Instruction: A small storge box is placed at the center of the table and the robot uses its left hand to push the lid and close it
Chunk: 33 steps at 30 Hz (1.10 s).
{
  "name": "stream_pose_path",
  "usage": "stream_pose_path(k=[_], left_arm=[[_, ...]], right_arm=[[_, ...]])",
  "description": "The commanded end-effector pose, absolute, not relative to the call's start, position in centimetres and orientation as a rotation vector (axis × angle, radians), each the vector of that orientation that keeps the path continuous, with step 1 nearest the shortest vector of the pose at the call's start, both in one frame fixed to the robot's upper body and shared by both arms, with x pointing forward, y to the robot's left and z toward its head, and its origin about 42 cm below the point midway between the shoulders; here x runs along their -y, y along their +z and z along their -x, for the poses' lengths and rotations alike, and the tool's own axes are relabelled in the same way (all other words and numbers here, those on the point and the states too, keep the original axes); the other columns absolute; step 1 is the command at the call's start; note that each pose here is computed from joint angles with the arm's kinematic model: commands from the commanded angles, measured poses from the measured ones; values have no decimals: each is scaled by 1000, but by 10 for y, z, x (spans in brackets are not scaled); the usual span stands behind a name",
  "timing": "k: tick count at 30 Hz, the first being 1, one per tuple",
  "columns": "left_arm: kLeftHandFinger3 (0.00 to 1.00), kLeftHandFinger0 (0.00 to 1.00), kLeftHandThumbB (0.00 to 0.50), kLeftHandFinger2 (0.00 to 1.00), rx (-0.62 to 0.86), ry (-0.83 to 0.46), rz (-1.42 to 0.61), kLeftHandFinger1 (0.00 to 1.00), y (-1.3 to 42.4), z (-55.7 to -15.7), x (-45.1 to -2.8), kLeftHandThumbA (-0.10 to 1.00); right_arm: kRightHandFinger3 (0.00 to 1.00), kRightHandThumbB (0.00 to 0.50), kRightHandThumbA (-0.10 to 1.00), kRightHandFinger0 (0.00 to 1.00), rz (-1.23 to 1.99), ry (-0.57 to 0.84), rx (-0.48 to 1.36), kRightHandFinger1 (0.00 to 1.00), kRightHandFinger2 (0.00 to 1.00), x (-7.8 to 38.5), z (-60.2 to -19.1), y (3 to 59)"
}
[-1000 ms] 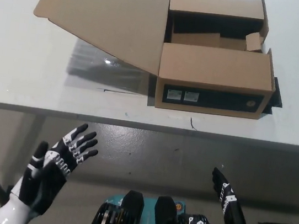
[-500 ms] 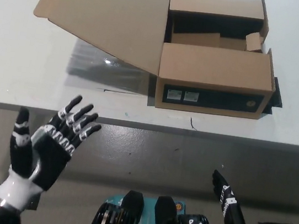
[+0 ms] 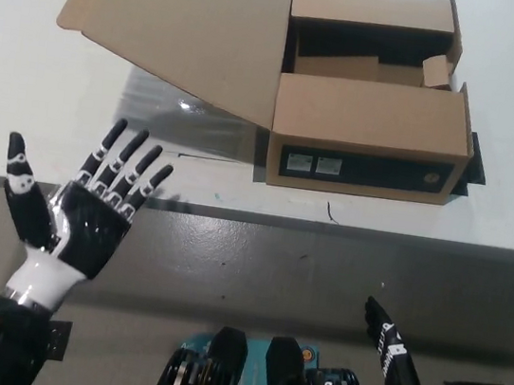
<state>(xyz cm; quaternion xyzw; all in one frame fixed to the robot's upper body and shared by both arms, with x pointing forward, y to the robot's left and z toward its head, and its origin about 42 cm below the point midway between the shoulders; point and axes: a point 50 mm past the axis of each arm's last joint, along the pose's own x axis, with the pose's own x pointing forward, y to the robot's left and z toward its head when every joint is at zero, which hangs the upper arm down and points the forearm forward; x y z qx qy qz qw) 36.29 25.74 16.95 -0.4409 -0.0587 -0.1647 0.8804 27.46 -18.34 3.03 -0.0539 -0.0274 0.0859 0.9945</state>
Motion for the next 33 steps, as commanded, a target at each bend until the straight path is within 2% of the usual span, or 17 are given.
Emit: stream_pose_path(k=[1, 11, 16, 19, 23, 27, 33], left_arm=[[1000, 1000, 357, 1000, 138, -461, 1104, 1000, 185, -381, -257, 1000], [1000, 1000, 363, 1000, 99, -442, 1091, 1000, 182, -404, -256, 1000], [1000, 1000, 365, 1000, 83, -445, 1095, 1000, 184, -420, -250, 1000], [1000, 1000, 364, 1000, 65, -443, 1098, 1000, 185, -433, -244, 1000], [1000, 1000, 359, 1000, 58, -462, 1080, 1000, 187, -447, -237, 1000], [1000, 1000, 377, 1000, 30, -454, 1026, 1000, 198, -462, -223, 1000], [1000, 1000, 374, 1000, 11, -455, 1027, 1000, 209, -480, -207, 1000]], right_arm=[[1000, 310, 1000, 1000, 125, 194, 186, 1000, 1000, 179, -283, 48], [1000, 292, 1000, 1000, 122, 195, 193, 1000, 1000, 180, -285, 50], [1000, 301, 1000, 1000, 119, 192, 193, 1000, 1000, 178, -287, 50], [1000, 287, 1000, 1000, 131, 194, 194, 1000, 1000, 178, -287, 50], [1000, 287, 1000, 1000, 130, 199, 197, 1000, 1000, 178, -288, 51], [1000, 302, 1000, 1000, 124, 194, 198, 1000, 1000, 178, -290, 51], [1000, 290, 1000, 1000, 116, 194, 200, 1000, 1000, 177, -292, 52]])
